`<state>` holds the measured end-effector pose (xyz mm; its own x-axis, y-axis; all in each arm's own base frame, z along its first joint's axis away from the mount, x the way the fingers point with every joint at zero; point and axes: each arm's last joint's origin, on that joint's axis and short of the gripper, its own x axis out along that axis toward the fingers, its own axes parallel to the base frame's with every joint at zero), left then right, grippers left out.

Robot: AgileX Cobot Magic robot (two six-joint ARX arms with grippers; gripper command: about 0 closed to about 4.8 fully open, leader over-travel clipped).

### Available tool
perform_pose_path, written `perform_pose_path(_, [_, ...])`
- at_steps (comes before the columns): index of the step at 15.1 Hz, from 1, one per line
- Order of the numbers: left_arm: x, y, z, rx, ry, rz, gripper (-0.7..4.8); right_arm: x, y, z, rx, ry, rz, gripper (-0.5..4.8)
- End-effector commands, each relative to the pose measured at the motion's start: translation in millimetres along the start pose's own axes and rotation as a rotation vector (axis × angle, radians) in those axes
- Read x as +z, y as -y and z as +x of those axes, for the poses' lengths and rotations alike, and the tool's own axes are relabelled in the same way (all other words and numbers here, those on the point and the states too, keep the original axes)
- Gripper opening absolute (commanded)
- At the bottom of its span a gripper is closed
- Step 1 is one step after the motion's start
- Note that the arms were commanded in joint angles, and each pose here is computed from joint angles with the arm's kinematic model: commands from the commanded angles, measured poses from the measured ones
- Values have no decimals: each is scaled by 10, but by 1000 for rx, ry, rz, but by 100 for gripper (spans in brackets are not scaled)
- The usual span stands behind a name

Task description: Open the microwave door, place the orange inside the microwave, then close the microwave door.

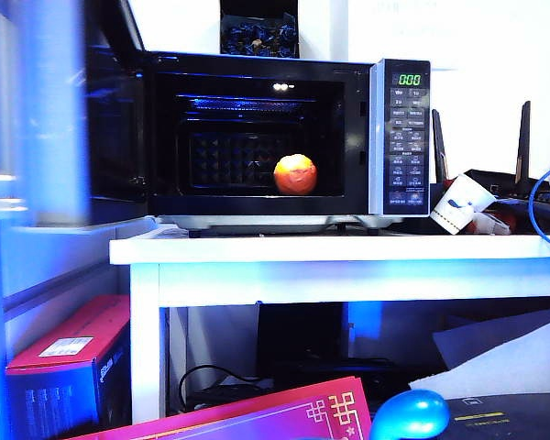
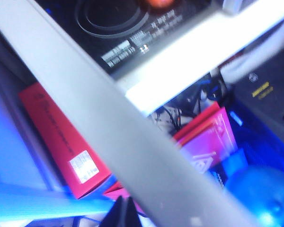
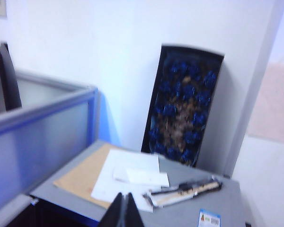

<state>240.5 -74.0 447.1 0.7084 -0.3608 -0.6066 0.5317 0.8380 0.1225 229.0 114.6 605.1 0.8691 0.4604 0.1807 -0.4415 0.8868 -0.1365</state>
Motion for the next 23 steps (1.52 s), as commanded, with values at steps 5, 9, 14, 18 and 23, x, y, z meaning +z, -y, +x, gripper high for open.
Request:
perform_pose_path(5, [139,41,134,-260,159,39,-5,132,8,-203,-1,34,15,-2])
perform_pose_path(9, [187,48,307,-325,182,68,-5,36,-6,-294,13,-104,18,-2])
perform_pose_path(14, [299,83,505,-392,264,109,-5,-213,-7,-369,-68,-387,-9,-2])
perform_pose_path(18, [435,300,734,-430,329,171,-5,-301,-19,-399,-54,-482,-15,-2])
perform_pose_path(23, [565,656,1197,-450,376,207,-5,-309,-15,-391,-71,-488,-19,-2])
